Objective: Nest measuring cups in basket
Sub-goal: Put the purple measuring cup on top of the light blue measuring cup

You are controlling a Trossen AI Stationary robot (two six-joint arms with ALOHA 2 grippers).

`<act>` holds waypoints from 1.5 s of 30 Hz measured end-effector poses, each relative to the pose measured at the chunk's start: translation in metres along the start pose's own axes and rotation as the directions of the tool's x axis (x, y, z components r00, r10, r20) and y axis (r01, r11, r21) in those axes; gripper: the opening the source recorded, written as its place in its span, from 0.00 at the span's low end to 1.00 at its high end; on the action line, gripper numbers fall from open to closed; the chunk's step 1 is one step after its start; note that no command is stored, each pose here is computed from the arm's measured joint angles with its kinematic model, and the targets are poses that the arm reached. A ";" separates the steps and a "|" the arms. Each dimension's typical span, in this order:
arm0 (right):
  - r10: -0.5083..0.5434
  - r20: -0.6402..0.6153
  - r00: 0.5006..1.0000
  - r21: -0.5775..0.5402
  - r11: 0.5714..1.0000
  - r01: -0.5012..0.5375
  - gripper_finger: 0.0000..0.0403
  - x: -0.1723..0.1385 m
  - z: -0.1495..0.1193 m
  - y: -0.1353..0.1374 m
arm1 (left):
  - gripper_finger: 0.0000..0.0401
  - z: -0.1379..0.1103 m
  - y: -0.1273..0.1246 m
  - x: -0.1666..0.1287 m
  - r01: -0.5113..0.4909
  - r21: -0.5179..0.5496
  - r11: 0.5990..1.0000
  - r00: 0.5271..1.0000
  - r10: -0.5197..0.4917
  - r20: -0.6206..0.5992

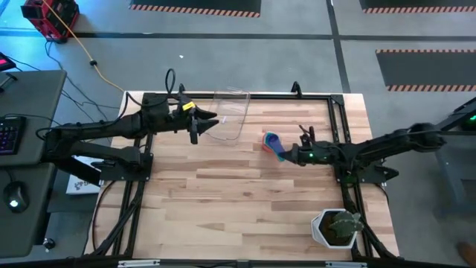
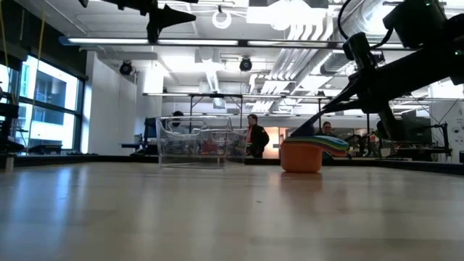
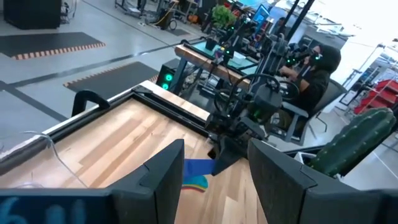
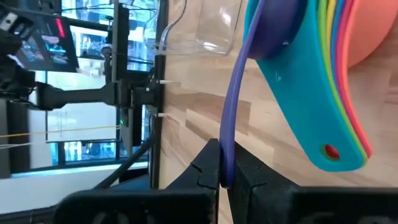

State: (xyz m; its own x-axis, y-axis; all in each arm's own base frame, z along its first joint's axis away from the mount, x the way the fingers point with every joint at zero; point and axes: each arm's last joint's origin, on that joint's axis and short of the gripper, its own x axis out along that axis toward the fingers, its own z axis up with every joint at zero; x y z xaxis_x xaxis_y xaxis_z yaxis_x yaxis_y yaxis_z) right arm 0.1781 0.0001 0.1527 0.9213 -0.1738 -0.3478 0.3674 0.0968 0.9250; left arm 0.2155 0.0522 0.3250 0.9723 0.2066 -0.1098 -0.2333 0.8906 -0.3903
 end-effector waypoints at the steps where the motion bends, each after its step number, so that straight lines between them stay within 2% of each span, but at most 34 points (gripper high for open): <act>1: -0.002 0.009 1.000 -0.001 1.000 0.002 0.00 0.001 0.000 0.000 | 0.42 0.000 0.000 0.000 -0.001 0.000 1.000 1.000 0.001 0.000; 5: 0.002 0.048 0.999 0.010 1.000 -0.003 0.00 0.001 0.001 0.000 | 0.42 0.000 0.000 0.000 0.000 0.000 1.000 1.000 0.000 0.000; 8: 0.003 0.048 0.999 0.030 1.000 -0.005 0.04 0.001 0.001 0.000 | 0.42 0.000 0.000 0.000 -0.001 0.000 1.000 1.000 0.001 -0.001; 17: 0.006 -0.045 0.999 0.034 0.999 -0.004 0.37 0.001 -0.001 0.000 | 0.42 0.000 0.000 0.000 0.000 0.002 1.000 1.000 0.000 -0.001; 23: -0.035 -0.112 0.993 0.009 0.999 0.036 0.47 -0.004 -0.002 -0.003 | 0.42 0.000 0.000 0.000 -0.001 0.002 1.000 1.000 0.001 -0.003; 27: -0.072 -0.096 0.993 0.010 0.997 0.073 0.48 -0.010 0.002 -0.005 | 0.42 0.000 0.000 0.000 -0.001 0.001 1.000 1.000 0.001 -0.003; 30: -0.058 -0.104 0.993 0.038 0.997 0.062 0.48 -0.014 0.006 -0.003 | 0.42 0.000 0.000 0.000 -0.001 -0.013 1.000 1.000 0.001 -0.004; 33: -0.007 -0.178 0.984 0.052 0.998 0.016 0.48 -0.018 0.007 0.002 | 0.42 0.000 0.000 0.000 -0.001 -0.015 1.000 1.000 0.001 -0.004; 38: 0.033 -0.348 0.937 0.064 0.998 -0.011 0.46 -0.027 0.004 0.005 | 0.42 -0.001 0.000 0.000 -0.002 -0.015 1.000 1.000 0.002 -0.006; 40: 0.048 -0.345 0.937 0.072 0.997 -0.024 0.42 -0.029 0.005 0.007 | 0.42 -0.001 0.000 0.000 -0.002 -0.015 1.000 1.000 0.002 -0.006; 42: 0.088 -0.284 0.955 0.078 0.995 -0.068 0.35 -0.029 0.007 0.011 | 0.42 -0.001 0.000 0.000 -0.002 -0.016 1.000 1.000 0.002 -0.007; 45: 0.167 -0.193 0.967 0.061 0.986 -0.158 0.19 -0.029 0.011 0.022 | 0.42 -0.001 0.000 0.000 -0.002 -0.016 1.000 1.000 0.002 -0.007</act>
State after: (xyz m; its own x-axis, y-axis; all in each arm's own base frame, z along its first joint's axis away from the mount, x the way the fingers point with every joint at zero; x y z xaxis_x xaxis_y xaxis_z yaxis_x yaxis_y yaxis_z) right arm 0.1576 -0.0032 0.1844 0.9768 0.0369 -0.2111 0.2086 0.0633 0.9760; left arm 0.2155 0.0521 0.3243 0.9716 0.2055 -0.1174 -0.2357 0.8835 -0.4048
